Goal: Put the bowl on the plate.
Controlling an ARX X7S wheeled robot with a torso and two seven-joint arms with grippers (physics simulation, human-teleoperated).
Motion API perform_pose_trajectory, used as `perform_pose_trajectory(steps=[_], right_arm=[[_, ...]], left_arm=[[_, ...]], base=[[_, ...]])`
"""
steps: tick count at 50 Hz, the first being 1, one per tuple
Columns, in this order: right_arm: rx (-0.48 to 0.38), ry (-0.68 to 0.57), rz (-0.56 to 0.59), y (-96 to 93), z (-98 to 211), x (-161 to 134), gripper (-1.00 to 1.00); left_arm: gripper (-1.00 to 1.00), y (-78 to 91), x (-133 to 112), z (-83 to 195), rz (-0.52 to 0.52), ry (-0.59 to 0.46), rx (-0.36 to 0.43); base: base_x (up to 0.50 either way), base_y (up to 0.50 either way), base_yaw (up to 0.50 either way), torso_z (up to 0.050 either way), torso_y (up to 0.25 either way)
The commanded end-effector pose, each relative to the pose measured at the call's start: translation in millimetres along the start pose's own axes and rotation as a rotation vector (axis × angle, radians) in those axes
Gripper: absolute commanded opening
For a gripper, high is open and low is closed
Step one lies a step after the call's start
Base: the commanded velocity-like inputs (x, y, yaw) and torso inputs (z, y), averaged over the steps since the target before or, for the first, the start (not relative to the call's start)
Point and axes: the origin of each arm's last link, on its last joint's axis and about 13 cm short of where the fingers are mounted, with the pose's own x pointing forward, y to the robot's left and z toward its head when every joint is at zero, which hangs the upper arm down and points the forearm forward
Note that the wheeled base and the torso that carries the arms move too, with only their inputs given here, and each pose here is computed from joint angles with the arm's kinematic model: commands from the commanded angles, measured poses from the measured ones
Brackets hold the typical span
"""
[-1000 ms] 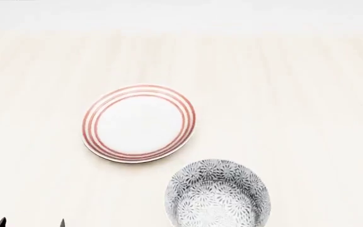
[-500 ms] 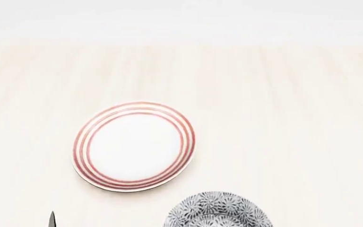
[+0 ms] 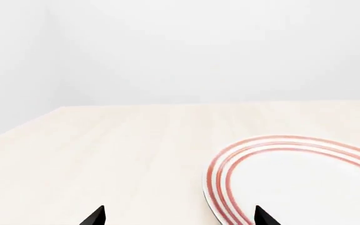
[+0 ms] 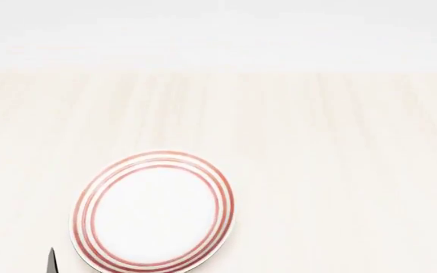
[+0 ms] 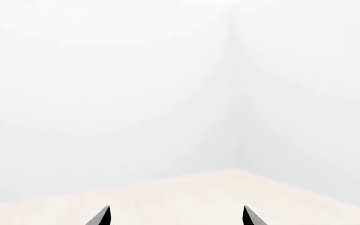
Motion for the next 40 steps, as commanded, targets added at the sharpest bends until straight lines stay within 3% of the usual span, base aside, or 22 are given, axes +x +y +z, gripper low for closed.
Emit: perform_pose_trajectory(steps=[1, 6, 12, 18, 29, 40], right_arm=[[-0.002, 0.005, 0.001, -0.7, 0.5, 0.8, 1.00], [0.081, 0.112, 0.114, -3.6, 8.5, -0.4, 1.00], [-0.022, 0.254, 0.175, -11.3, 46.2, -1.7, 1.00], [0.053, 0.349, 0.219, -23.4, 64.9, -4.1, 1.00], [0.104, 0.464, 0.260, -29.7, 59.5, 3.8, 1.00], [0.122, 0.541, 0.271, -32.6, 65.9, -6.0, 1.00]], left_arm=[[1.00, 0.3, -1.9, -0.1, -0.005, 0.002, -0.006], [1.00, 3.8, -4.0, 0.3, 0.001, 0.010, -0.015], [1.00, 2.0, -7.1, -1.0, 0.000, 0.026, -0.023], [1.00, -0.8, -10.0, 0.1, -0.002, 0.025, -0.037], [1.00, -10.1, -1.4, -5.1, -0.001, 0.032, -0.042], [1.00, -9.1, -2.6, -11.5, -0.002, 0.043, -0.026]], base=[[0.00, 0.00, 0.00, 0.000, 0.000], [0.00, 0.00, 0.00, 0.000, 0.000], [0.00, 0.00, 0.00, 0.000, 0.000], [0.00, 0.00, 0.00, 0.000, 0.000], [0.00, 0.00, 0.00, 0.000, 0.000], [0.00, 0.00, 0.00, 0.000, 0.000]])
